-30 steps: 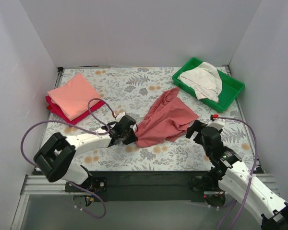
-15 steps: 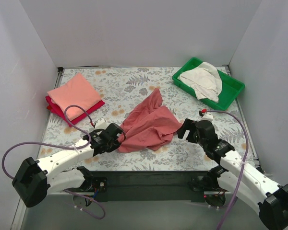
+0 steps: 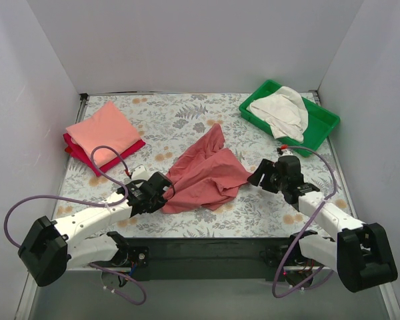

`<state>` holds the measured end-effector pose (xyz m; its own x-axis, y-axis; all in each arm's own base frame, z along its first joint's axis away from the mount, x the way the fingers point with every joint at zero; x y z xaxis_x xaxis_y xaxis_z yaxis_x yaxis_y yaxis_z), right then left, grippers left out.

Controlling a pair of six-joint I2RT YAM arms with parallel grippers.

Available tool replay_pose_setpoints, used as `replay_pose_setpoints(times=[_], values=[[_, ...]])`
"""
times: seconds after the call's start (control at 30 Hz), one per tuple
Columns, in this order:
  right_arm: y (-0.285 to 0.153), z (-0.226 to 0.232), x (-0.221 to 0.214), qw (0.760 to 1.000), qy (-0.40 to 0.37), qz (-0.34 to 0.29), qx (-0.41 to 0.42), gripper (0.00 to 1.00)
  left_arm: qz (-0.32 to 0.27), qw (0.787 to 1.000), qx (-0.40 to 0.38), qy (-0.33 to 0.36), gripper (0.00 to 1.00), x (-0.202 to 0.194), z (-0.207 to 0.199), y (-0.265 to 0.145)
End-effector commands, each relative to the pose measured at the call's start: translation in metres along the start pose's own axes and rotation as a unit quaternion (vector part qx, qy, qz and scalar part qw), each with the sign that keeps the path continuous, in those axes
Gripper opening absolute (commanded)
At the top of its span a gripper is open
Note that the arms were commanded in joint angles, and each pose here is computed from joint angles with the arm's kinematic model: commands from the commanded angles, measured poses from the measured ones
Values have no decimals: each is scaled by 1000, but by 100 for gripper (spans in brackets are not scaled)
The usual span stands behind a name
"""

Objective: Fold and stack the t-shirts
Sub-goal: Flatten the tshirt out

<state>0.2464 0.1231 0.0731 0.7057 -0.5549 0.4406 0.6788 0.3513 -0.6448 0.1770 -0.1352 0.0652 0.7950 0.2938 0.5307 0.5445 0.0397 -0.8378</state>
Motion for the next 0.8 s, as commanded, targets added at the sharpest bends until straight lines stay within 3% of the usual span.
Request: replay_pose_setpoints(times=[0.0,0.17,0.27,0.5,0.77], values=[[0,43,10,994,-18,20,104,66,-16,1000,6,-4,0,8,0,0],[7,44,5,993,-10,42,108,63,-17,1000,6,-2,0,8,-1,2],[9,45,4,993,-2,43,114,54,-14,1000,2,0,0,7,-4,4],[9,45,16,994,-10,7,107,2,-18,1000,2,-1,0,9,-5,3],[-19,88,55,980,-84,-63,170,1,-72,997,-33,-19,0,47,-25,-23]])
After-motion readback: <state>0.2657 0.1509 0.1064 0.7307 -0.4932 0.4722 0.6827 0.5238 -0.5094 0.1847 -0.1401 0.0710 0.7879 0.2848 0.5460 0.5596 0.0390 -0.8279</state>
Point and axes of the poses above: each gripper's point midway between its finger pads, its own y axis out along the fingers, its own z axis along the line the jaws close on, x = y × z, the point moved 2 cm from there along -y, back along the fingers, and after that the axes turned 13 degrees about y, right-handed, at the moved point
